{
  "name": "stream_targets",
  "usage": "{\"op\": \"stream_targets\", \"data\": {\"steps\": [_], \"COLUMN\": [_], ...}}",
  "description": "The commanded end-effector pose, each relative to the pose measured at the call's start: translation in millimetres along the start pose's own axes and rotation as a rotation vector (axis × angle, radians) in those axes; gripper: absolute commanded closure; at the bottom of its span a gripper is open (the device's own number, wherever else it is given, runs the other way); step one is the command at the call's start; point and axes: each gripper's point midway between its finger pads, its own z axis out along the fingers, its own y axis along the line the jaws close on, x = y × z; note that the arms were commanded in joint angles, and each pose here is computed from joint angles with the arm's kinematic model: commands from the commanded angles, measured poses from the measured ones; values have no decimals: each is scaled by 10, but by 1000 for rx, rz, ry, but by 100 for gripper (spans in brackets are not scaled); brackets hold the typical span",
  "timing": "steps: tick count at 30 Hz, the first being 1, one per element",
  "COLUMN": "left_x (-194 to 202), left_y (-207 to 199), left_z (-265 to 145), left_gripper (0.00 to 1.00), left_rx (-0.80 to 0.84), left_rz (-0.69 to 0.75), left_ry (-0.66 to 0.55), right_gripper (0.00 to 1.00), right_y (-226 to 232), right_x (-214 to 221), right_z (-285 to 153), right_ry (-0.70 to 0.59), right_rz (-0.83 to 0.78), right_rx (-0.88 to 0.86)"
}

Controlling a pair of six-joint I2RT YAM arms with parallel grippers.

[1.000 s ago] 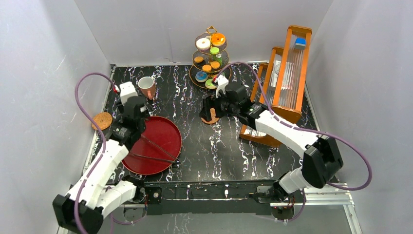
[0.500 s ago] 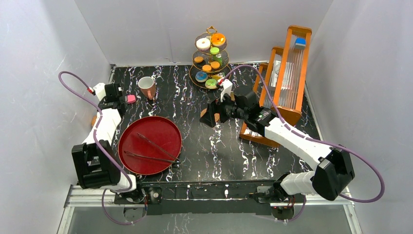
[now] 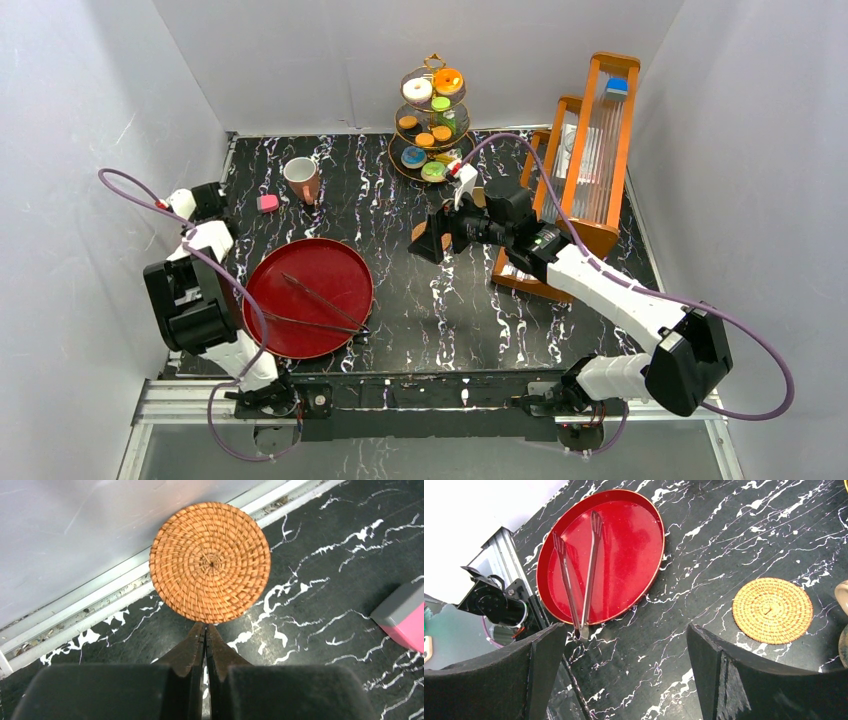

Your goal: Serve the afternoon tea

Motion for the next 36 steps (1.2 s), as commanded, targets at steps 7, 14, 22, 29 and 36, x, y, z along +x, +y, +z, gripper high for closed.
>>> {"op": "stream_targets", "data": {"steps": [7,14,22,29,36], "left_x": [-65,20,183,324,581], "left_y": [47,-99,-299,-531,-735], "left_z": [312,431,329,112,-133], "left_gripper": [100,100,100,100,100], "left_rx": [-51,-3,114,191,218], "left_rz": [-52,-16,-30,25,114], "left_ry": [-15,27,90,100,84], "right_gripper": [1,1,1,1,1], "right_y": [68,59,29,20,44], "right_x": [-168,-203,-166,-166,-202], "right_z": [-55,-48,-27,-54,-109], "right_ry": [-53,-63,-54,-62,-76], "right_rz": [-31,-31,-26,-34,-38], "right_rx": [-21,-13,-6,4,8]}}
